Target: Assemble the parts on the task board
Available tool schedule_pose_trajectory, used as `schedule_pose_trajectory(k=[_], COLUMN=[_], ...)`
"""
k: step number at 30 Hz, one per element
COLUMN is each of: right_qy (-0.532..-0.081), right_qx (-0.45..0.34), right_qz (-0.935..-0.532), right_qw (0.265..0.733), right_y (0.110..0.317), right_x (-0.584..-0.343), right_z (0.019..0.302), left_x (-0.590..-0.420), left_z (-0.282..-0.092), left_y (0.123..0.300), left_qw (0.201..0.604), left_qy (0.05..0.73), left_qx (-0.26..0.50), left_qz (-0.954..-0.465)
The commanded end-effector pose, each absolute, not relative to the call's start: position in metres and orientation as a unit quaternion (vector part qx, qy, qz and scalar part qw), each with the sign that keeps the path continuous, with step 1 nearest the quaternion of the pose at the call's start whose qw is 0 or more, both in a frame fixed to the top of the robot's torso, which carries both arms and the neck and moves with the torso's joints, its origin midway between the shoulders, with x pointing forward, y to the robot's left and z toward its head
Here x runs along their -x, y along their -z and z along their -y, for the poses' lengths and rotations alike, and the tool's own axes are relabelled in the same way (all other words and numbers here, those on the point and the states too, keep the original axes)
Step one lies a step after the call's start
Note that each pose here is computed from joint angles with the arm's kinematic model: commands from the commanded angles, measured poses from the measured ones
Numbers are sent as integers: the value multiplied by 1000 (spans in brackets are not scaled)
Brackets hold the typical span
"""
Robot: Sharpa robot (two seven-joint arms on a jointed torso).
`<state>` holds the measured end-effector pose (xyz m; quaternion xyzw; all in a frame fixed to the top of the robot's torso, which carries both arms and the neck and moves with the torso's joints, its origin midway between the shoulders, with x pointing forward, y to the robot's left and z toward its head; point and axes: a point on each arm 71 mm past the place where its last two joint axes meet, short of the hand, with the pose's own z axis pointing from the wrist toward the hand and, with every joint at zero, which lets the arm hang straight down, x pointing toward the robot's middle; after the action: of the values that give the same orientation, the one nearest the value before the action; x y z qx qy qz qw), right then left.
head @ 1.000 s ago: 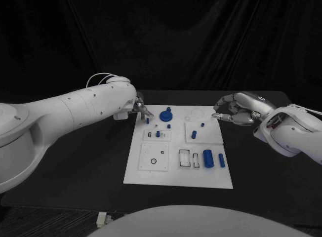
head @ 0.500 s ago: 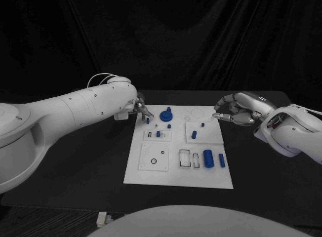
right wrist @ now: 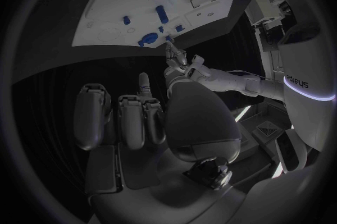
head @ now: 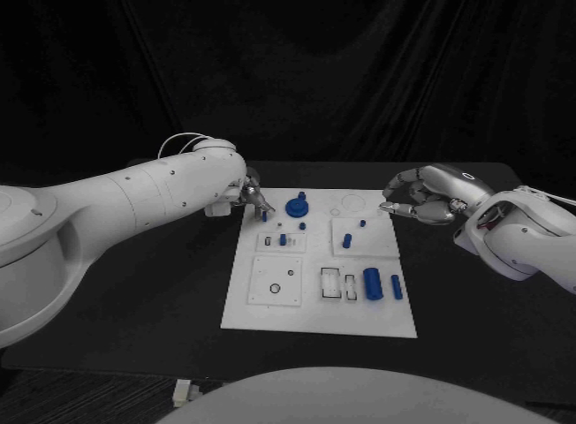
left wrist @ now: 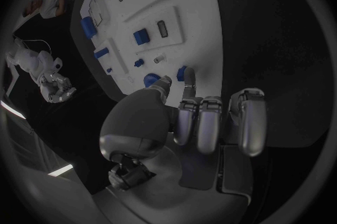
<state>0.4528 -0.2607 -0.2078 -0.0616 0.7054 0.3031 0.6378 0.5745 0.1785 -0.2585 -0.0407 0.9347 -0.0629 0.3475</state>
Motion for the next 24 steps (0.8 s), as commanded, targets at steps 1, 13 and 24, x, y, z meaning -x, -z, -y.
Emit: schedule_pose_trajectory(k=[1,13,24], right_qy=[-300,-299,-298], right_qx=[59,58,58], right_qz=[-708,-708,-710], right_qw=[637,637,635], right_y=[209,209,209], right_x=[-453,-452,-452], right_z=[261,261,262], left_x=[-573,-573,-573], left_z=[-175,-175,-173], left_y=[260,261,261], left_qw=[340,340,338], left_qy=[73,73,70], left_qx=[33,33,32], left_qz=[-937,-937,-938])
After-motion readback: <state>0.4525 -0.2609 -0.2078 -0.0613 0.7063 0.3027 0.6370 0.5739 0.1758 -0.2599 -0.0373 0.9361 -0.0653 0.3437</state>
